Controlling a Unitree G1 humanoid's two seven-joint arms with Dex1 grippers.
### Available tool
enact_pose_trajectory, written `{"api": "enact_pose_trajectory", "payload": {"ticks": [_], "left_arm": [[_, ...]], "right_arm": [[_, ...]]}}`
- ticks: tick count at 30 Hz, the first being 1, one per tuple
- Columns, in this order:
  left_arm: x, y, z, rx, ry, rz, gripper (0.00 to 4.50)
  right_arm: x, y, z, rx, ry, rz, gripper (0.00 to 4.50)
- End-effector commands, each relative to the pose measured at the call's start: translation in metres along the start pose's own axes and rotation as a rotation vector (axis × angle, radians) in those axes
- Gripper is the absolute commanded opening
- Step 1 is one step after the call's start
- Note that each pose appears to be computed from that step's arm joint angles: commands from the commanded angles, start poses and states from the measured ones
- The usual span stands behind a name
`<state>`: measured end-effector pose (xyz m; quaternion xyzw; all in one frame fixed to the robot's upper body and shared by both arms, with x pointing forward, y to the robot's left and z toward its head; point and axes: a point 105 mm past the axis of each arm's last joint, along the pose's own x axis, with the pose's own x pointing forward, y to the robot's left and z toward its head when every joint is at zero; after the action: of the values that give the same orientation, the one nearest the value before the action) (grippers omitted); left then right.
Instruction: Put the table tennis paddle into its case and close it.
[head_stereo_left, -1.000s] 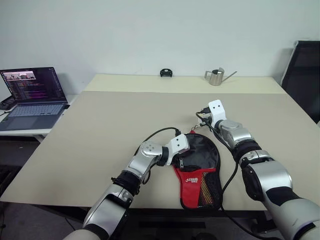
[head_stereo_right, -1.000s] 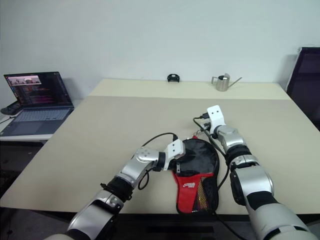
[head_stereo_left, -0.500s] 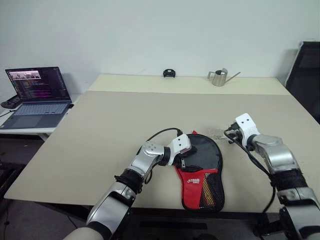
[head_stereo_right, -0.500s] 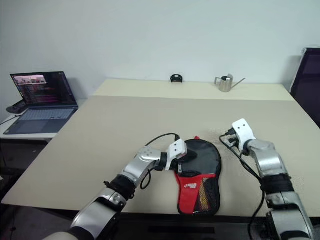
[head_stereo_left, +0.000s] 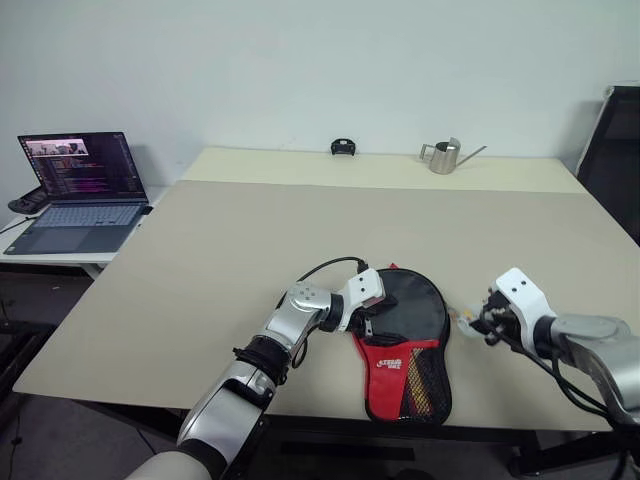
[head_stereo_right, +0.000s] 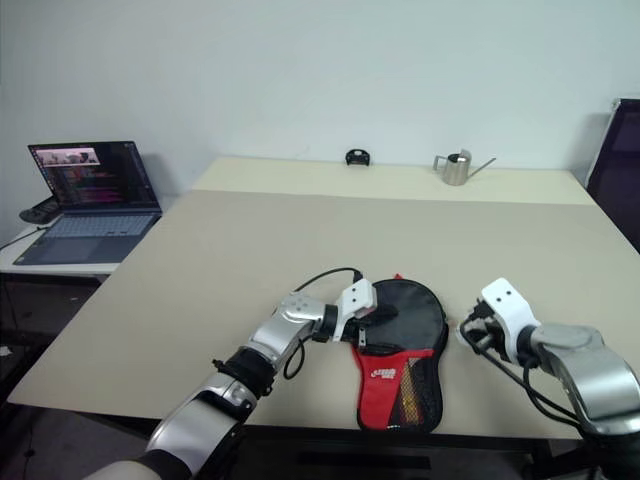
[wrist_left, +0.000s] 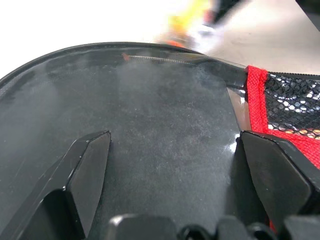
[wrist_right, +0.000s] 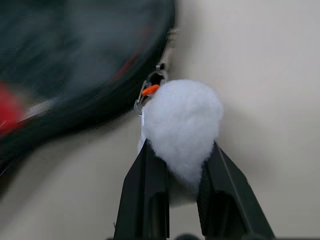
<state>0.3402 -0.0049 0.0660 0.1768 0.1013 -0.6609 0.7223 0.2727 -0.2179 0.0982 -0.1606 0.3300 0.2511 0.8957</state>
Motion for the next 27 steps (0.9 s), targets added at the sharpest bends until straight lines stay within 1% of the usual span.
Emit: {"api": "enact_pose_trajectory", "payload": {"ticks": [1, 5, 10, 17, 23, 27], "left_arm": [[0.0, -0.024, -0.063, -0.116, 0.211, -0.069, 4.5], [0.0, -0.025, -0.064, -0.115, 0.215, -0.074, 4.5], [0.001, -0.026, -0.064, -0.115, 0.216, -0.079, 4.5], [0.001, -0.027, -0.065, -0.116, 0.22, -0.084, 4.5], [0.004, -0.027, -0.064, -0.114, 0.218, -0.088, 4.5], [0.004, -0.028, -0.064, -0.114, 0.218, -0.089, 4.5]], "right_arm": [[-0.013, 0.009, -0.004, -0.015, 0.016, 0.033, 0.31], [-0.021, 0.018, -0.013, -0.033, 0.051, 0.081, 0.31], [-0.036, 0.032, -0.026, -0.061, 0.107, 0.189, 0.31], [-0.053, 0.063, -0.029, -0.086, 0.115, 0.377, 0.31], [-0.062, 0.083, -0.04, -0.112, 0.156, 0.493, 0.31], [-0.067, 0.09, -0.047, -0.127, 0.181, 0.534, 0.31]]}}
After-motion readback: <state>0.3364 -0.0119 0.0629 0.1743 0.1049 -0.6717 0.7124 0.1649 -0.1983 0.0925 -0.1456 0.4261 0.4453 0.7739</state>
